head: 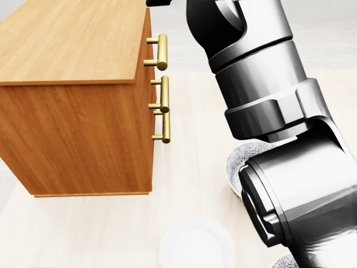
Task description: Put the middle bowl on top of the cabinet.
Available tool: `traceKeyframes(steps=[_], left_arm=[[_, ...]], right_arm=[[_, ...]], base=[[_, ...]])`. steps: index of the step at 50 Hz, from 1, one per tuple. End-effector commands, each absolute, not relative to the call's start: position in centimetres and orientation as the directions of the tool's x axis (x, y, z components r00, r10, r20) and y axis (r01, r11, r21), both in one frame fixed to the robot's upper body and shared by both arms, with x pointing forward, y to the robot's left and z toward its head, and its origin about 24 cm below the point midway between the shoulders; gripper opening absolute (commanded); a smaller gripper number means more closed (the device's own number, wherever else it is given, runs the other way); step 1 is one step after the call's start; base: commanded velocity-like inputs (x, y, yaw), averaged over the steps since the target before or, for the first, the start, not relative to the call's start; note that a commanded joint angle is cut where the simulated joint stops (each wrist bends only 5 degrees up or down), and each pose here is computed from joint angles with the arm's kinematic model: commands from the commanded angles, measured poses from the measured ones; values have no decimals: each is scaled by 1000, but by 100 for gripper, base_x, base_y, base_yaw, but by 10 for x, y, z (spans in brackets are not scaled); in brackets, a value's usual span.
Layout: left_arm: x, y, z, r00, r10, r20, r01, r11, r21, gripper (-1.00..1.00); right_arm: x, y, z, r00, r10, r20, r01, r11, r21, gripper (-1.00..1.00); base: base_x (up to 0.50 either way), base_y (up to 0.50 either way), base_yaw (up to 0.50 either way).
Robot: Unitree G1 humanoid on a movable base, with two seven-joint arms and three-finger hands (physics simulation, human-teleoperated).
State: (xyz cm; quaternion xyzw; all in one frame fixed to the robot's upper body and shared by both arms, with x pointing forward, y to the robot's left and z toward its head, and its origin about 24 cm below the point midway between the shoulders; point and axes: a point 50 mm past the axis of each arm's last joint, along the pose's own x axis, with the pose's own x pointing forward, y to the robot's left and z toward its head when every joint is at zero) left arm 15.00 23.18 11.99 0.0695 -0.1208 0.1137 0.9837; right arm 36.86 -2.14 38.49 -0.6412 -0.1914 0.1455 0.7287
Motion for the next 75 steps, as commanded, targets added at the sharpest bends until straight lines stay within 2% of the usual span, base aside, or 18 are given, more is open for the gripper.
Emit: traceKeyframes(steps=[1,8,16,28,47,62,75], left_arm=[[142,234,119,938,225,264,-264,957,121,100],[135,237,118,935,230,271,-270,955,122,100],[131,241,115,935,233,268,-273,954,122,100],[118,248,111,932,244,270,-284,951,123,100],[103,254,107,933,257,253,-289,952,101,100],[99,253,109,931,255,259,-289,952,103,100],[101,255,107,931,259,258,-292,951,97,100]], right_arm=[[355,19,395,814,561,147,43,195,-980,-100],[354,38,388,788,599,143,1,230,-973,-100],[360,50,373,785,603,141,-47,285,-957,-100],[362,65,354,783,611,120,-78,287,-955,-100],[362,75,334,791,604,100,-45,221,-974,-100],[366,77,316,818,569,87,22,120,-993,-100],[370,75,306,834,546,77,38,83,-996,-100]], base=[[0,0,0],[0,0,0],[0,0,0],[0,0,0],[0,0,0],[0,0,0],[0,0,0]])
